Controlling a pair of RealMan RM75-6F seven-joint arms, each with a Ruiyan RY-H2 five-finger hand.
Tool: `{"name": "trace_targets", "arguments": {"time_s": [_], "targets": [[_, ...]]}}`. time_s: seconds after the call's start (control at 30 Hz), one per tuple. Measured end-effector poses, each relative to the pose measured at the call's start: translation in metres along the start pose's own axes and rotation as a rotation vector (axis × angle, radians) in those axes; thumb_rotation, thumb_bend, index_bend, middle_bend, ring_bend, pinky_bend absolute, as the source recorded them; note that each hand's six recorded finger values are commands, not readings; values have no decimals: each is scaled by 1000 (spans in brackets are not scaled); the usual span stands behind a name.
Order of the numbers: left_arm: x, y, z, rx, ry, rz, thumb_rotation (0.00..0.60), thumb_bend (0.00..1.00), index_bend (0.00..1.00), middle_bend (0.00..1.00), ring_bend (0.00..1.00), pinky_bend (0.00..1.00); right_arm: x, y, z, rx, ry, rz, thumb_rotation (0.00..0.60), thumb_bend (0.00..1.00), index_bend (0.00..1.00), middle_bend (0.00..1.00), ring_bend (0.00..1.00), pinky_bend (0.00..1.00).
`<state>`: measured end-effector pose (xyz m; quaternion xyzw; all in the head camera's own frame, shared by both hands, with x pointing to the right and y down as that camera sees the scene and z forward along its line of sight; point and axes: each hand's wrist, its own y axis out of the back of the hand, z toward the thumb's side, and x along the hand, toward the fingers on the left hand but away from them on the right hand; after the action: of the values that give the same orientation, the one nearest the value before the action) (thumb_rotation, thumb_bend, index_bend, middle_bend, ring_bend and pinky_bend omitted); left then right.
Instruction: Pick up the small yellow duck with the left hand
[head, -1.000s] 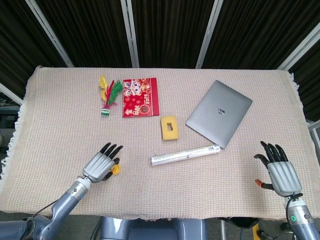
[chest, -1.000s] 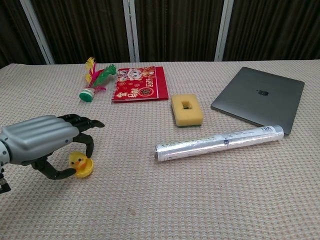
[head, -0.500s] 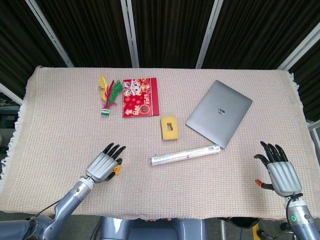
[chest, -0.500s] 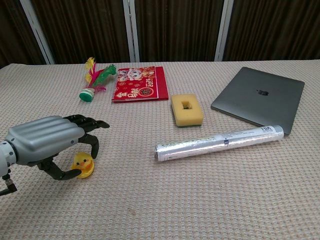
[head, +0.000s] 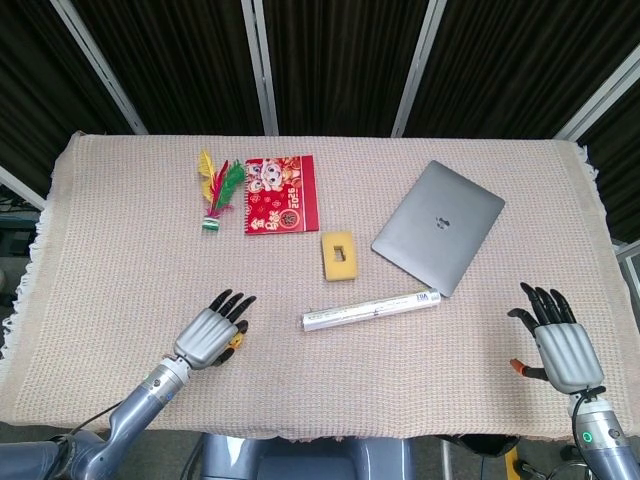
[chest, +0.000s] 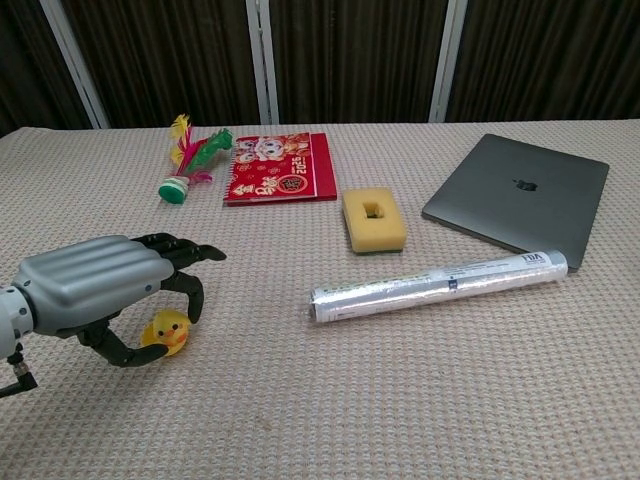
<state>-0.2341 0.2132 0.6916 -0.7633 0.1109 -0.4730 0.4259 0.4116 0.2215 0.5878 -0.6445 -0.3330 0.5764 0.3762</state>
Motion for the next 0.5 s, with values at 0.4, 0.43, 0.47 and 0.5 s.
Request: {"name": "trace_targets", "arguments": {"time_s": [0.4,0.43,0.47,0.5], "targets": [[-2,2,-6,-2,11,-2,600,356,392,0,0,48,0,0,0,-3,2,-2,600,0,297,14,0,0],[-3,2,-7,-1,12,-3,600,357,392,0,0,48,0,0,0,-3,1,-2,600,0,297,14,0,0],[-3,2,-7,0,13,-3,600,358,391,0,0,48,0,0,0,-3,1,-2,600,0,297,14,0,0],[-3,2,-7,1,13,-3,600,357,390,0,0,48,0,0,0,-3,1,-2,600,0,297,14,0,0]]}}
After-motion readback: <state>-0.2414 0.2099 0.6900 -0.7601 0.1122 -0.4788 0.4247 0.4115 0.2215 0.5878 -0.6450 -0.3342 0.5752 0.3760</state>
